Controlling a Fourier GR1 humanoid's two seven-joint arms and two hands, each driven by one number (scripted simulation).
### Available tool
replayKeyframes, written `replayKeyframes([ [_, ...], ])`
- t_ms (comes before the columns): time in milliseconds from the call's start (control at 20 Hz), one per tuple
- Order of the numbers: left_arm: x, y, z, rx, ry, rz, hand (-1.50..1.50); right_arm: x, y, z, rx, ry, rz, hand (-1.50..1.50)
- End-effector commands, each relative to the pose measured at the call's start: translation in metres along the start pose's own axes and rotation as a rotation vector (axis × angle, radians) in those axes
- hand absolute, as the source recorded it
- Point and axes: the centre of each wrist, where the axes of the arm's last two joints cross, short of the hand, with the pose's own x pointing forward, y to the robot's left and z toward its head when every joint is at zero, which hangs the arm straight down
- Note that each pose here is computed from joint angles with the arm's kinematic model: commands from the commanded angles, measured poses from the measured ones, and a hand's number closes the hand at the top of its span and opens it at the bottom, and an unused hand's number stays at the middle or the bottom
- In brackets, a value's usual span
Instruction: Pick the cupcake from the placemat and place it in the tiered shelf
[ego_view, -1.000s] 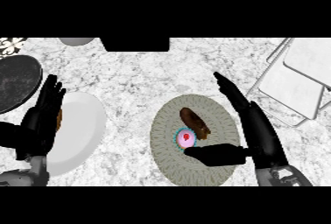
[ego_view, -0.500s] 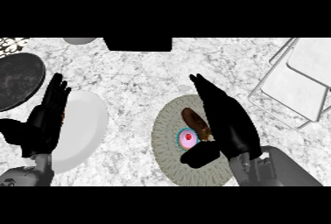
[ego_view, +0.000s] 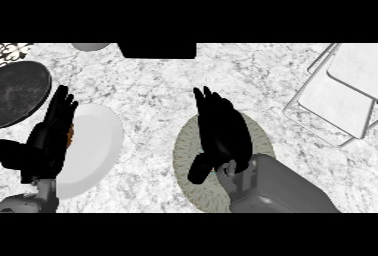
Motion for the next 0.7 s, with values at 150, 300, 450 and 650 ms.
replayKeyframes([
  [150, -0.002, 0.005, -0.003, 0.018, 0.004, -0.012, 0.0, 0.003, 0.028, -0.018, 0.069, 0.325, 0.232, -1.5],
  [300, -0.011, 0.004, 0.012, 0.015, 0.0, -0.005, 0.0, 0.005, 0.037, -0.018, 0.05, 0.337, 0.188, -1.5],
  [450, -0.01, -0.005, 0.0, 0.028, 0.001, 0.009, 0.0, -0.001, 0.033, -0.008, 0.06, 0.324, 0.174, -1.5],
  [650, -0.009, 0.003, 0.002, 0.012, -0.002, 0.016, 0.0, -0.01, 0.028, -0.024, 0.058, 0.327, 0.141, -1.5],
])
